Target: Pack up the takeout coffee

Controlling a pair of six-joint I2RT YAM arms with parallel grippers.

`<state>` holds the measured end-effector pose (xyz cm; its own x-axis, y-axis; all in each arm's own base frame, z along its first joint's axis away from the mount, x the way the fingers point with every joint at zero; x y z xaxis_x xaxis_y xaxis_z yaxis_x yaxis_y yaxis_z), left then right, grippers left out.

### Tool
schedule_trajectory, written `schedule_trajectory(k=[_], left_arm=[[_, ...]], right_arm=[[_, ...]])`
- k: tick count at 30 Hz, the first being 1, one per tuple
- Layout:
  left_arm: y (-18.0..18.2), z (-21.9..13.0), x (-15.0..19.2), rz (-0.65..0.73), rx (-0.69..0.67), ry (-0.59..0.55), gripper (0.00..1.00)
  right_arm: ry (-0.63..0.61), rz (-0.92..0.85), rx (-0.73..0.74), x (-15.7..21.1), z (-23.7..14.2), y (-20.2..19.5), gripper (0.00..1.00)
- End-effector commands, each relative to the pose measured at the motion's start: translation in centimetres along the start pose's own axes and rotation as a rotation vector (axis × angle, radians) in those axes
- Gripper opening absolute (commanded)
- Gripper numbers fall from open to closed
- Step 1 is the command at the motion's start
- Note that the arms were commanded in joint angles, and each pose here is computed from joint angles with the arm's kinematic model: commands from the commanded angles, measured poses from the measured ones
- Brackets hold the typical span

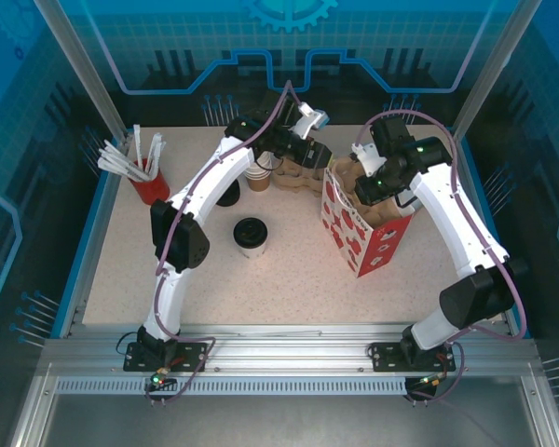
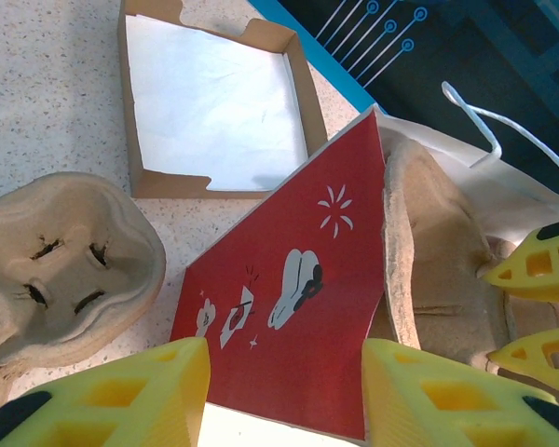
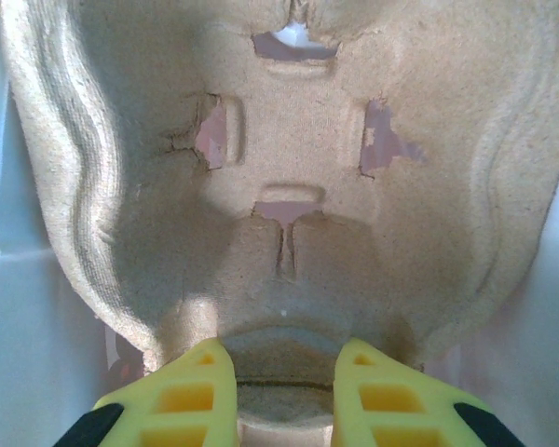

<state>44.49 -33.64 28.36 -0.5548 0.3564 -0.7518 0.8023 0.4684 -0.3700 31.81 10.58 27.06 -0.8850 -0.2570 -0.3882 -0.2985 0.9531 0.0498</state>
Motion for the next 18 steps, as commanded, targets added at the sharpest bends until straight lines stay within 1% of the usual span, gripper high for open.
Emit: schedule_trajectory(k=[1,7,18], left_arm=[[1.62,0.36,0.56,-0.041,-0.038,0.021,0.48],[1.99,0.24,0.56,-0.047,-0.054,0.020,0.48],[2.27,0.19,0.70,-0.049,-0.069,0.024,0.48]], right_arm=[[0.025,-0.011,-0.001,1.33,-0.66,0.43,0.17],[0.033,-0.006,0.001,1.87,-0.72,0.43,0.17],[0.002,-0.008,-0.050,1.91,-1.58,1.18,0.17]])
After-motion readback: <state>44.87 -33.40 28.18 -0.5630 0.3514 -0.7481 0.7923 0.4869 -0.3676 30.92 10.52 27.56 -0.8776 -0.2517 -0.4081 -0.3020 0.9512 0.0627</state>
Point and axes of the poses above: each hand's point on the last joint's axis, 136 mm out from that joint toward the fingers, its own z axis out along the fingers, its own y axis along the line the jaws close on, x = y × z, the point moved 3 cm from there along -z, back along the fingers, and after that the axes turned 9 degrees about z, right-handed, at the moved point
